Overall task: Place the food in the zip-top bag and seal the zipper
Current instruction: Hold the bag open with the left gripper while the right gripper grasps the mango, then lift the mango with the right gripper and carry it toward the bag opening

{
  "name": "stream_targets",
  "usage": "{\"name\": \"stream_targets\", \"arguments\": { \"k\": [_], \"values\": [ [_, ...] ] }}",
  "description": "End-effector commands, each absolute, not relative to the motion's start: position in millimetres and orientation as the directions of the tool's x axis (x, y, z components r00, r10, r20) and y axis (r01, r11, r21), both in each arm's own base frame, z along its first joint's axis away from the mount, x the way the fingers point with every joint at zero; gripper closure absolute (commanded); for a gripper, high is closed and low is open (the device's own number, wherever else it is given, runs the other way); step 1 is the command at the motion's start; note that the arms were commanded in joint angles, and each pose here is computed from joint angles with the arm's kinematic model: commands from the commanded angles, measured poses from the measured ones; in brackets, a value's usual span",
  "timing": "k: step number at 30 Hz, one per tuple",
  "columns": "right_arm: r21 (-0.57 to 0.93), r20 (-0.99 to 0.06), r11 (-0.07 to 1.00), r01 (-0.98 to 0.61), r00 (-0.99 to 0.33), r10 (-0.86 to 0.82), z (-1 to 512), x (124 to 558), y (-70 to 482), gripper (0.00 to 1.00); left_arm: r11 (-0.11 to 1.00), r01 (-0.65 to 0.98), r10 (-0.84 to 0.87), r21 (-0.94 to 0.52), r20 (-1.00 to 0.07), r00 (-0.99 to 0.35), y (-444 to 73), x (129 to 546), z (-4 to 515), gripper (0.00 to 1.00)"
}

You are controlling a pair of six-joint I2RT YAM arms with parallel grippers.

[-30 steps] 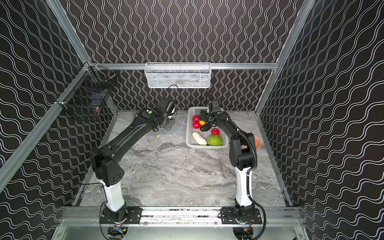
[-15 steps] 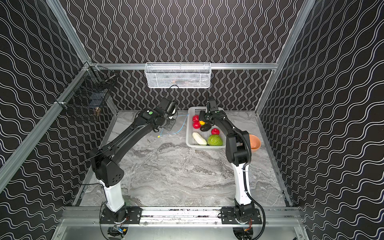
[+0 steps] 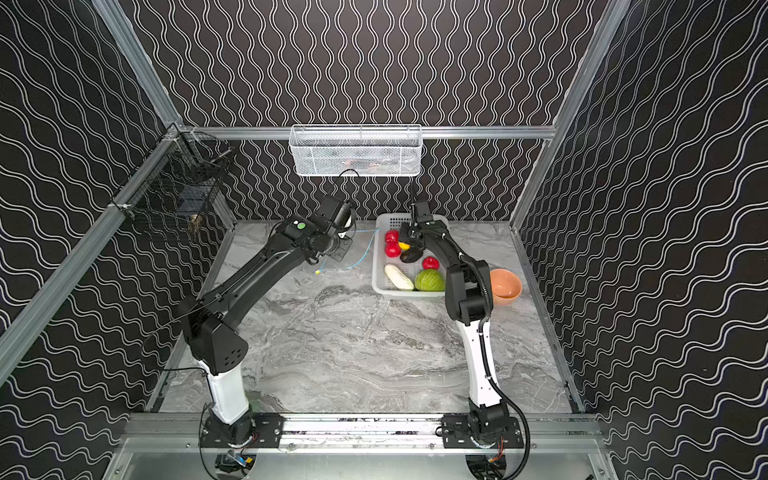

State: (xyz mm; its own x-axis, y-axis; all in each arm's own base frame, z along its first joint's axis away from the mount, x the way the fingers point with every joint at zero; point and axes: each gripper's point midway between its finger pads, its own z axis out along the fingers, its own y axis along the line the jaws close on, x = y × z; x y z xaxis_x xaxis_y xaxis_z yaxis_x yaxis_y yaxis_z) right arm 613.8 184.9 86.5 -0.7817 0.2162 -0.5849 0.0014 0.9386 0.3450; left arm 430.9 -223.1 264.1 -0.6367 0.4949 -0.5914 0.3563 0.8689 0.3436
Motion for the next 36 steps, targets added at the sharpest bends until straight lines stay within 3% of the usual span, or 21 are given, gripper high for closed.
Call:
{"name": "stream_targets", "arguments": {
  "k": [1, 5, 12, 17, 36],
  "values": [
    [0.351, -0.579, 0.936, 0.011, -0.783, 0.226, 86.3, 613.5, 185.5, 0.58, 0.866, 0.346, 0.5, 0.361, -0.589, -0.635, -220.9, 433.4, 265.5, 1.0],
    [0.353, -0.581, 0.935, -0.006, -0.785, 0.214, 84.6, 610.6, 187.0, 0.62, 0.867, 0.345, 0.498, 0.36, -0.593, -0.633, -220.5, 432.2, 265.8, 1.0],
    [0.386, -0.575, 0.922, -0.025, -0.788, 0.219, 89.5, 607.9, 191.2, 0.87, 0.866, 0.331, 0.498, 0.373, -0.594, -0.632, -218.3, 434.6, 267.5, 1.0],
    [0.38, -0.606, 0.924, -0.047, -0.767, 0.211, 109.6, 605.8, 188.8, 0.96, 0.867, 0.327, 0.497, 0.376, -0.597, -0.63, -216.8, 433.4, 267.7, 1.0],
    [0.476, -0.681, 0.871, -0.119, -0.677, 0.28, 185.7, 567.1, 181.5, 1.0, 0.868, 0.325, 0.495, 0.376, -0.6, -0.629, -215.3, 432.2, 267.6, 1.0]
  ]
}}
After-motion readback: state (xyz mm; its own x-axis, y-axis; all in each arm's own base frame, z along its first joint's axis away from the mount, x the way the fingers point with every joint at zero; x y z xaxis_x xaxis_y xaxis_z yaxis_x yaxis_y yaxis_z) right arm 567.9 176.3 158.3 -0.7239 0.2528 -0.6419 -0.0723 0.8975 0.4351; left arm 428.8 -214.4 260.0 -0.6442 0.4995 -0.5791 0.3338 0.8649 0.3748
